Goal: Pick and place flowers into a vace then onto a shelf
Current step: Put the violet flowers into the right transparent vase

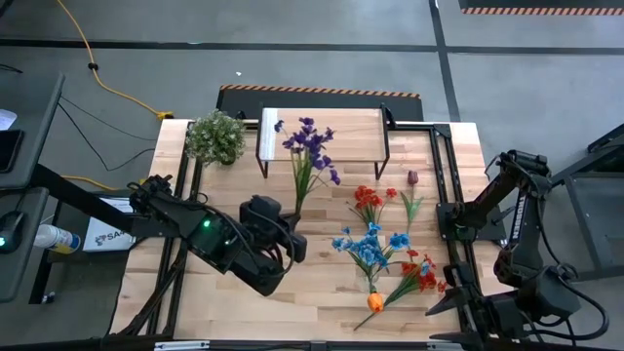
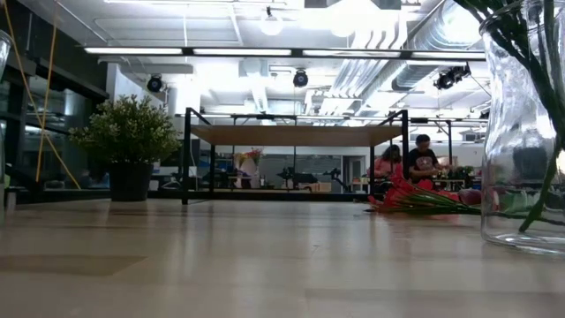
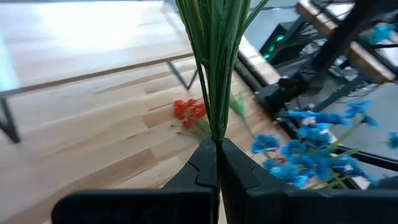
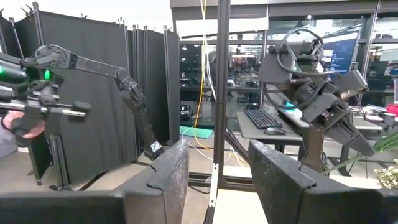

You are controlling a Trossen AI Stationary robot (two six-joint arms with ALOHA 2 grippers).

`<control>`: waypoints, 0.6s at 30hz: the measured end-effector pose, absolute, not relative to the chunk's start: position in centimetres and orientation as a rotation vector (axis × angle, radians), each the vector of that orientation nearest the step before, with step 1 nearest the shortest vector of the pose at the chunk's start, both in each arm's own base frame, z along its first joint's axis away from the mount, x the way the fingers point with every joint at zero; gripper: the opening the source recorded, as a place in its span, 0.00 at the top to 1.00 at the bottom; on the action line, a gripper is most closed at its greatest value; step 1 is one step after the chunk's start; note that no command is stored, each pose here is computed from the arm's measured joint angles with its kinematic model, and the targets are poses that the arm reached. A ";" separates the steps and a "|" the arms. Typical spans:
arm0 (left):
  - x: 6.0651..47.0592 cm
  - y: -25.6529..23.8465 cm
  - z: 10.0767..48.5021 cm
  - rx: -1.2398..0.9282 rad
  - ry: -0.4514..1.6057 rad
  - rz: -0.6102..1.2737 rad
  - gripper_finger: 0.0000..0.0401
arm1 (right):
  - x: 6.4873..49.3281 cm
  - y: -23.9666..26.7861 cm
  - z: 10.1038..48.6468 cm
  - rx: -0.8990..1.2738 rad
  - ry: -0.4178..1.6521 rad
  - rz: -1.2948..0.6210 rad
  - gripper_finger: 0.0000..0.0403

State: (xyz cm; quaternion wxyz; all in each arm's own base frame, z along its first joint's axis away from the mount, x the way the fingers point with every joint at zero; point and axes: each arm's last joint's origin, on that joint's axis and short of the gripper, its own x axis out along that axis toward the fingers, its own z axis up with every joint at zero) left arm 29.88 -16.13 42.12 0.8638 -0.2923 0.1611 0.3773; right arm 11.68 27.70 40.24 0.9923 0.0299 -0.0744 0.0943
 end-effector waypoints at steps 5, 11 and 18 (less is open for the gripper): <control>30.9 -16.7 42.8 -0.570 0.304 0.706 0.92 | 11.7 27.7 40.2 0.061 -0.149 0.189 0.63; 31.9 -17.4 43.9 -0.521 0.266 0.598 0.92 | 11.7 27.7 40.2 0.059 -0.149 0.189 0.62; 32.0 -19.1 45.1 -0.475 0.223 0.467 0.92 | 11.7 27.7 40.2 0.057 -0.149 0.189 0.61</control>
